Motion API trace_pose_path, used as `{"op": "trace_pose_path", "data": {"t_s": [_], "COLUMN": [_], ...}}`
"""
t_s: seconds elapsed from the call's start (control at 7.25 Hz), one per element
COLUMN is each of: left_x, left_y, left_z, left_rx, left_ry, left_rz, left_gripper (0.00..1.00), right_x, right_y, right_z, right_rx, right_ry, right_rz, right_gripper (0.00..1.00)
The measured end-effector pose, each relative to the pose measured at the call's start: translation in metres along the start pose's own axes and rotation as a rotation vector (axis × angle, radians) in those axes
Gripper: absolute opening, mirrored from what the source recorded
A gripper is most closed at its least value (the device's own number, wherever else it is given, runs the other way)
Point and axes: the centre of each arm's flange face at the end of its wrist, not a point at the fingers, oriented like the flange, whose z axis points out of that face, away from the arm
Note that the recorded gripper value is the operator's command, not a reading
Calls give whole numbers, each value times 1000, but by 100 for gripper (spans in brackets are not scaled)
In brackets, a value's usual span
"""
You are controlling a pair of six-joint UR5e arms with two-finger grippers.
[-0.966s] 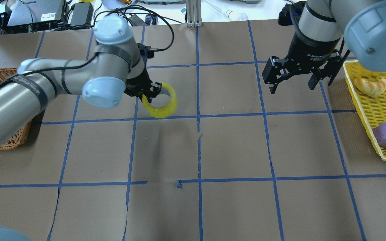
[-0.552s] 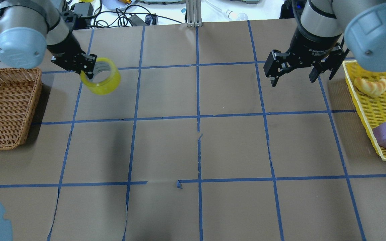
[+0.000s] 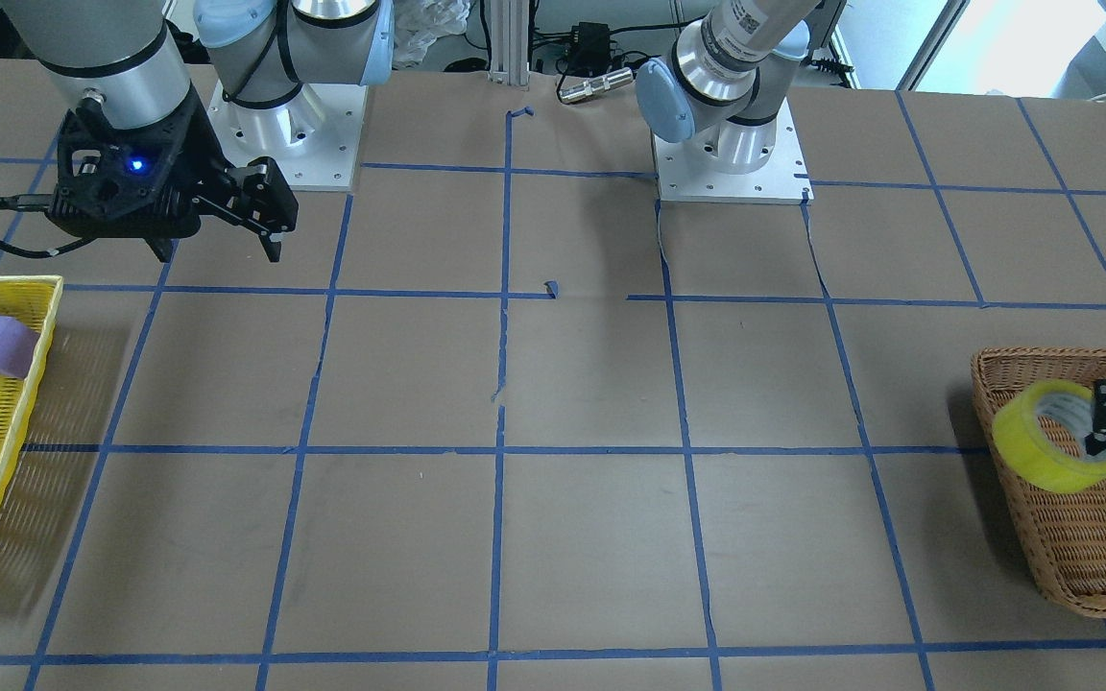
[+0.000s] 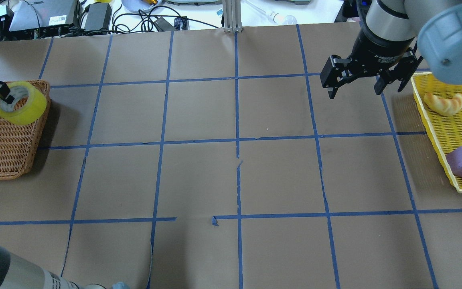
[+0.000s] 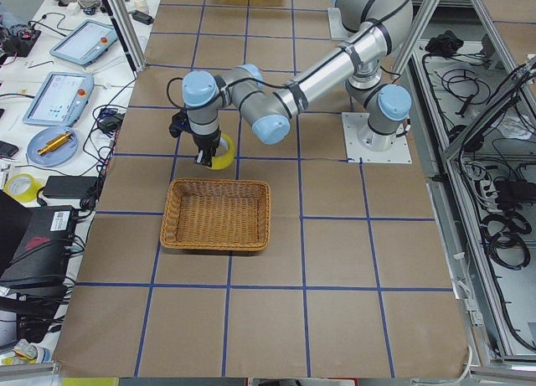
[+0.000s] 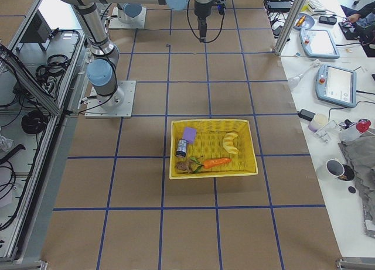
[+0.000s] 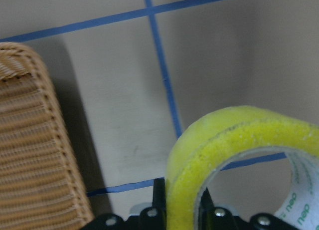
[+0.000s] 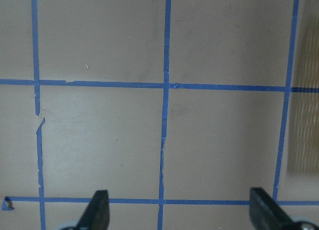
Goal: Transfer tape with both arms
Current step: 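Carry the tape roll with the left gripper over the wicker basket, then lower the tape roll into the basket and open the left gripper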
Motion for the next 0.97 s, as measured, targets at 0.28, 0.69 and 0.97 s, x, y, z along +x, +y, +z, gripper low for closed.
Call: {"op": "trace_pose_path", "data": {"t_s": [0.28,0.69,0.97], "left_x": [-61,-85,-85], "left_y": [25,34,33], "left_z": [42,98,113], "left_rx": [-3,-6,8], "left_ry": [5,15,41], "left_rz": [28,40,40], "left_gripper": [0,64,100], "right_x": [2,5,8], "right_y": [0,1,1], "right_z": [0,2,2], "right_rx": [-1,-8,-9], "right_ry": [1,36,59], "right_rz": [3,2,0], "right_gripper": [100,100,100]}}
